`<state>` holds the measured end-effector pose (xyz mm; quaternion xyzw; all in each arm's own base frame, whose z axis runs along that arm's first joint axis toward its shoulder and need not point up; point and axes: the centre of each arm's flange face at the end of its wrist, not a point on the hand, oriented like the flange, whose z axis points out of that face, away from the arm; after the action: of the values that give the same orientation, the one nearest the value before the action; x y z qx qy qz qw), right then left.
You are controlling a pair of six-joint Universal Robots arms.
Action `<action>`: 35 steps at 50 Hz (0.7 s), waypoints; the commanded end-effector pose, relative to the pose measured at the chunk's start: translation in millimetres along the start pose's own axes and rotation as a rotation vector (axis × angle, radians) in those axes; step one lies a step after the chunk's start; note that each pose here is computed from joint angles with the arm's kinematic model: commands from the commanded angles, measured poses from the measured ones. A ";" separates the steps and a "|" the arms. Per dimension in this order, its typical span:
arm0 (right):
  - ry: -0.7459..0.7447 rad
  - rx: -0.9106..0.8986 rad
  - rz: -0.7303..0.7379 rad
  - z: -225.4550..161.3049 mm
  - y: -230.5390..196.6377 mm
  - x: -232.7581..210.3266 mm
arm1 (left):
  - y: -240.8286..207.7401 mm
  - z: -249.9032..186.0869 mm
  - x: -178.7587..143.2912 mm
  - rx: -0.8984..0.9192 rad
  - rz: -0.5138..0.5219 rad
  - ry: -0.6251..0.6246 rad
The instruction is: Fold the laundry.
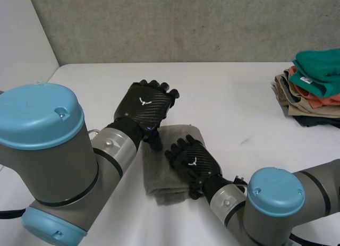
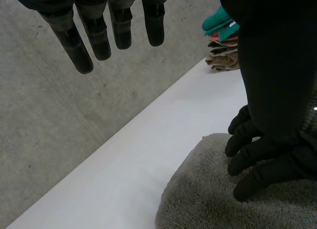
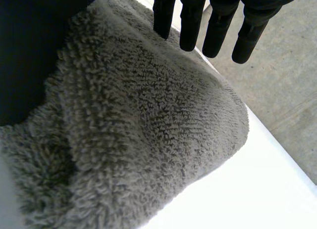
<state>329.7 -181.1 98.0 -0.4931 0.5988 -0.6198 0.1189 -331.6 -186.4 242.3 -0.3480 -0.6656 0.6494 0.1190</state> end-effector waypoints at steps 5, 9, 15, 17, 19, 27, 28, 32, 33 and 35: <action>0.008 0.032 -0.010 11.5 -5.1 5.7 | -0.9 -1.3 -0.2 0.003 0.000 0.000; 0.005 0.027 -0.011 17.4 -1.1 4.8 | -0.8 -1.8 -0.2 0.002 0.000 0.000; 0.017 0.047 -0.015 22.3 -5.2 8.6 | -1.6 -2.6 -0.3 0.005 0.000 0.001; 0.023 0.059 -0.012 24.9 -8.2 10.9 | -2.0 -2.4 -0.4 0.007 0.000 0.000; 0.032 0.072 -0.012 28.1 -11.1 14.2 | -2.5 -2.6 -0.6 0.008 0.000 0.000; 0.040 0.077 -0.013 38.0 -11.3 18.0 | -4.7 -3.2 0.0 0.015 0.000 0.003; 0.044 0.080 -0.016 39.0 -11.6 19.2 | -5.7 -3.3 -0.2 0.019 -0.001 0.003; 0.108 0.109 -0.022 47.8 -19.6 42.6 | -12.6 -4.5 -1.7 0.043 -0.002 -0.002; 0.149 0.130 -0.029 52.6 -24.7 59.4 | -14.7 -4.9 -2.2 0.050 -0.002 -0.003; 0.203 0.157 -0.039 57.7 -31.8 81.4 | -20.2 -6.6 -3.4 0.073 -0.003 -0.008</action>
<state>354.3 -228.0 118.0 -0.4677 0.5679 -0.6678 0.1131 -331.4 -183.2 251.6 -0.3460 -0.6559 0.6592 0.1247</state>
